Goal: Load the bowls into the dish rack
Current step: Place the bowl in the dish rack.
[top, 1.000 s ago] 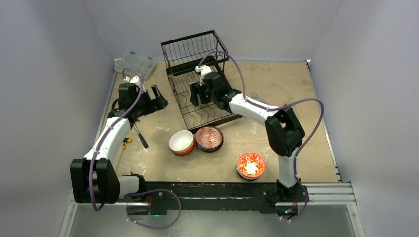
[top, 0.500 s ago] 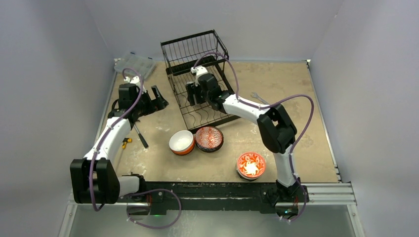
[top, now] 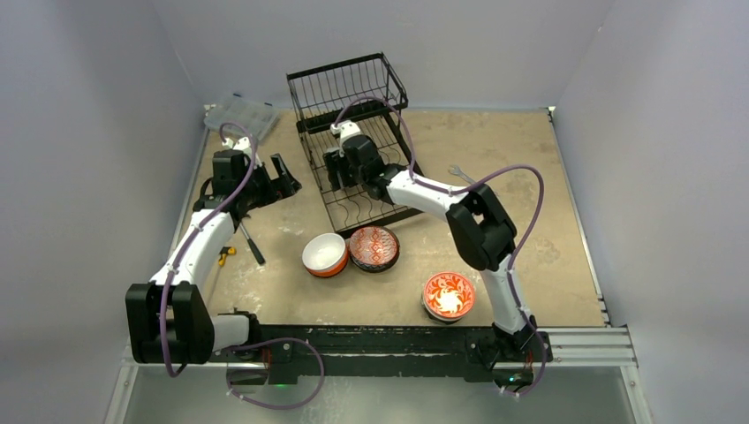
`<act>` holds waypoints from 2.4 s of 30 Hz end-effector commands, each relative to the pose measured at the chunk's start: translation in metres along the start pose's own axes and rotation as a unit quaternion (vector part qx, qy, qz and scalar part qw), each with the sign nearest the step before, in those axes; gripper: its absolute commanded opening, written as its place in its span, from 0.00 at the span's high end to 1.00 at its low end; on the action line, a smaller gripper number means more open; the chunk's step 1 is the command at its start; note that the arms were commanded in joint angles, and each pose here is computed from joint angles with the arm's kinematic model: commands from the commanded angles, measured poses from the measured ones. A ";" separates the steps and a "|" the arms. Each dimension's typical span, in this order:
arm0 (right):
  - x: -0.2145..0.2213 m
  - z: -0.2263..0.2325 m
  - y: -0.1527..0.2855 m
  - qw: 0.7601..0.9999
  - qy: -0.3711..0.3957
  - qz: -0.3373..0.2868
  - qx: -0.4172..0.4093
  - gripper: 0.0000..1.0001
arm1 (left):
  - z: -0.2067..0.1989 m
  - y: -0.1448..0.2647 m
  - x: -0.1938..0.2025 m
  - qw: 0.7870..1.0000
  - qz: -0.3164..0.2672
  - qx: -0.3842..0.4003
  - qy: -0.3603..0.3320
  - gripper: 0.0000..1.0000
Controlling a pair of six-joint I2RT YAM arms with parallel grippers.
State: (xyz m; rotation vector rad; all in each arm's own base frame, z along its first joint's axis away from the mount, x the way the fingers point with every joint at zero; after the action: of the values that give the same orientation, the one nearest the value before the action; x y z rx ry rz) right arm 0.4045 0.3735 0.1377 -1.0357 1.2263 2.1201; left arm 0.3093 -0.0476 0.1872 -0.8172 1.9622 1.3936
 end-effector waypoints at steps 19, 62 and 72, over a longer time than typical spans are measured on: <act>-0.006 0.020 -0.017 0.998 0.028 -0.050 0.025 1.00 | 0.001 -0.002 0.000 1.000 -0.002 0.008 -0.011 0.05; -0.006 0.024 0.064 0.998 -0.012 -0.018 -0.054 0.01 | 0.000 -0.006 0.002 1.000 0.007 0.016 -0.013 0.05; -0.005 -0.029 0.085 0.995 -0.064 0.004 -0.075 0.03 | -0.001 -0.010 0.005 0.999 0.016 0.026 -0.009 0.06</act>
State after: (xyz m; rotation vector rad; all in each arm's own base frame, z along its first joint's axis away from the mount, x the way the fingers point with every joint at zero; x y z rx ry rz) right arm 0.3507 0.3297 0.1540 -0.9810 1.1405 2.2591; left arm 0.3101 -0.0502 0.1759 -0.7725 2.0034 1.3942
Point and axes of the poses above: each gripper's point midway between its finger pads, its own y axis back along the fingers, its own z axis along the line the jaws close on, x = y × z, the point moved 6 cm from there along y, back along the fingers, and after that the axes turned 15 degrees about -y, right-handed, at the moved point
